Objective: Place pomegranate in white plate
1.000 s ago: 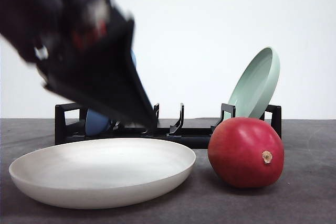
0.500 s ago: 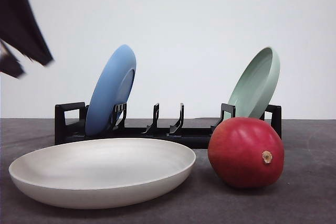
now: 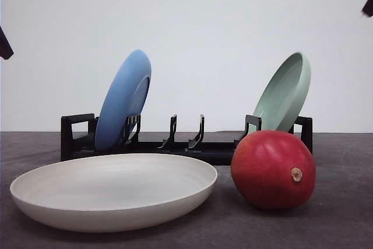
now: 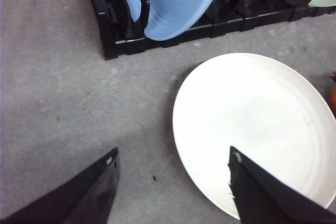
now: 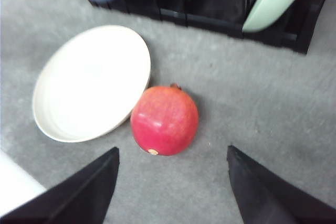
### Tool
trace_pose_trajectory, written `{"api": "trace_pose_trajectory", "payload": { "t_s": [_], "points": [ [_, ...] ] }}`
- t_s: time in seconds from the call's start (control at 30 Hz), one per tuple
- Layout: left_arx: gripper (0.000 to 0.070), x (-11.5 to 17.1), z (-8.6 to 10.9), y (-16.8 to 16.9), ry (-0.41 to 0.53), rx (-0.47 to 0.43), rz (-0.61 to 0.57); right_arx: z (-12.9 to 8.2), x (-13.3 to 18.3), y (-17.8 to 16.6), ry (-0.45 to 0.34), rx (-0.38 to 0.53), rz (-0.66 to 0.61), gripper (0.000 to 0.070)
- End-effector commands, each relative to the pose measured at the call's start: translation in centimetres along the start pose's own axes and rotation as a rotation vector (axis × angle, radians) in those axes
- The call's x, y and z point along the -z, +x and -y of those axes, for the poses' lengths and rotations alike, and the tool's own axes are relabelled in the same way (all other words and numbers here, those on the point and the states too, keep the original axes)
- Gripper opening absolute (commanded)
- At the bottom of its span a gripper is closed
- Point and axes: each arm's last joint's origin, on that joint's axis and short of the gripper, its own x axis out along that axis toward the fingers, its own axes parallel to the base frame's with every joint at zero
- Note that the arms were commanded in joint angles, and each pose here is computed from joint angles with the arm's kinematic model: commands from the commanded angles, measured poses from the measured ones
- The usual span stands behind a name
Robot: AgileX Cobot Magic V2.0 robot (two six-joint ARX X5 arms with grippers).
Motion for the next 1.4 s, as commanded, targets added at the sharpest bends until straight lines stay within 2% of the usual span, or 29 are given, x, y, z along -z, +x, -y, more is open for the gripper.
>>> {"api": "trace_pose_trajectory", "payload": {
  "t_s": [0.0, 0.23, 0.37, 0.5, 0.57, 0.87, 1.1, 1.37],
  "points": [
    [0.0396, -0.6, 0.1, -0.2, 0.028, 0.006, 0.029, -0.3, -0.9, 0.5, 0.026, 0.007, -0.016, 0.0411],
    [0.0395, -1.0, 0.1, -0.3, 0.034, 0.008, 0.071, -1.3, -2.8, 4.7, 0.005, 0.101, -0.188, 0.0429],
    [0.0395, -1.1, 0.1, -0.3, 0.035, 0.008, 0.077, -1.9, -3.6, 7.4, -0.013, 0.158, -0.253, 0.0531],
    [0.0395, -1.1, 0.1, -0.3, 0.035, 0.009, 0.077, -2.3, -3.8, 9.9, -0.011, 0.15, -0.273, 0.0617],
    [0.0395, -1.1, 0.1, -0.3, 0.035, 0.008, 0.077, -2.5, -3.7, 11.1, -0.014, 0.144, -0.284, 0.0633],
    [0.0395, -1.1, 0.1, -0.3, 0.035, 0.008, 0.078, -3.2, -2.9, 14.7, -0.03, 0.128, -0.338, 0.0633],
    [0.0395, -1.1, 0.1, -0.3, 0.035, 0.008, 0.078, -2.9, -1.9, 16.6, 0.01, 0.168, -0.411, 0.0631],
    [0.0395, -1.1, 0.1, -0.3, 0.034, 0.007, 0.077, -2.7, -1.4, 17.0, 0.024, 0.18, -0.457, 0.0543]
  ]
}}
